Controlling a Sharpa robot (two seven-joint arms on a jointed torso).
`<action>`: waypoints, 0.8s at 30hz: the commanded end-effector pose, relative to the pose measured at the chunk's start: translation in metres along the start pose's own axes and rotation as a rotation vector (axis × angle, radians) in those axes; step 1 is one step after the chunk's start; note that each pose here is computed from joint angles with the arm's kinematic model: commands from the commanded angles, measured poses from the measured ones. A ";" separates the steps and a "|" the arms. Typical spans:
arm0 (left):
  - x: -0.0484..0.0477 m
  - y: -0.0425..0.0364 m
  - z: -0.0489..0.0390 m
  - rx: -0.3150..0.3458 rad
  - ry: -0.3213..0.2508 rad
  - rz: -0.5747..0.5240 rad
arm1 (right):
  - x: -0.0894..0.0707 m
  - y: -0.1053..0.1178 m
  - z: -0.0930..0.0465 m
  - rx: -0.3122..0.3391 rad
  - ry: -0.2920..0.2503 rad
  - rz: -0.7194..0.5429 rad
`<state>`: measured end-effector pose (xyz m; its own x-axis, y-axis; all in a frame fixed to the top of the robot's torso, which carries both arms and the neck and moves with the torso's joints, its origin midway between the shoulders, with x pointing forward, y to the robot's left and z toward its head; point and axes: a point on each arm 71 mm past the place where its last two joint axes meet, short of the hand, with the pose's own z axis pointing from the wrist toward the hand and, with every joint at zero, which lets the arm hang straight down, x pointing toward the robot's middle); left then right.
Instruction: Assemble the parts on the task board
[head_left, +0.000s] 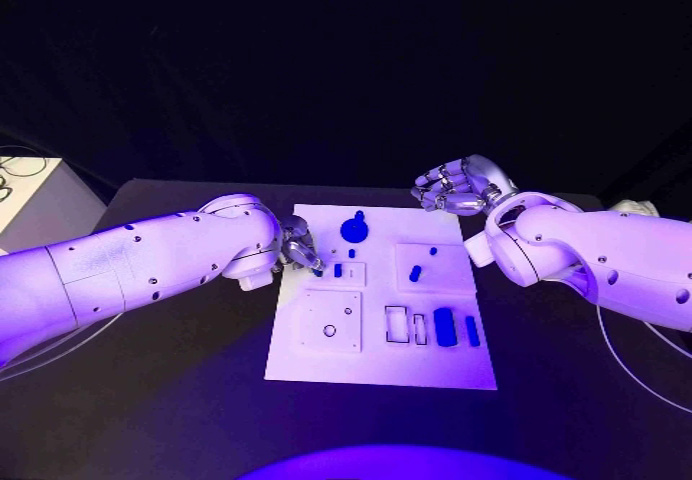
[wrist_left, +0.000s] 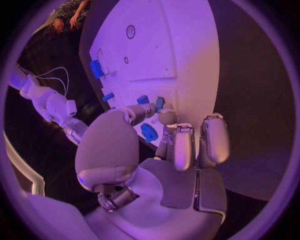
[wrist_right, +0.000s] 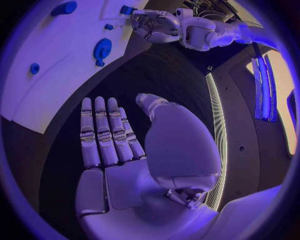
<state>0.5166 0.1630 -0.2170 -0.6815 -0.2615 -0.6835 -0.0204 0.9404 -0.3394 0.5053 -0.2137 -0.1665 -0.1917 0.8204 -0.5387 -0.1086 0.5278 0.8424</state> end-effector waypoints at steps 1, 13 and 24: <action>0.0083 -0.0004 0.0021 -0.007 0.047 0.008 | 0.002 0.001 0.000 -0.014 0.017 0.000; 0.0079 -0.0002 0.0031 -0.009 0.048 0.004 | 0.002 0.001 -0.001 -0.015 0.019 0.000; 0.0073 0.0004 0.0036 -0.012 0.044 0.001 | 0.001 0.001 -0.001 -0.014 0.020 0.000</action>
<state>0.5177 0.1633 -0.2201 -0.6863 -0.2645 -0.6775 -0.0309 0.9413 -0.3362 0.5048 -0.2140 -0.1666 -0.1956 0.8203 -0.5375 -0.1080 0.5267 0.8431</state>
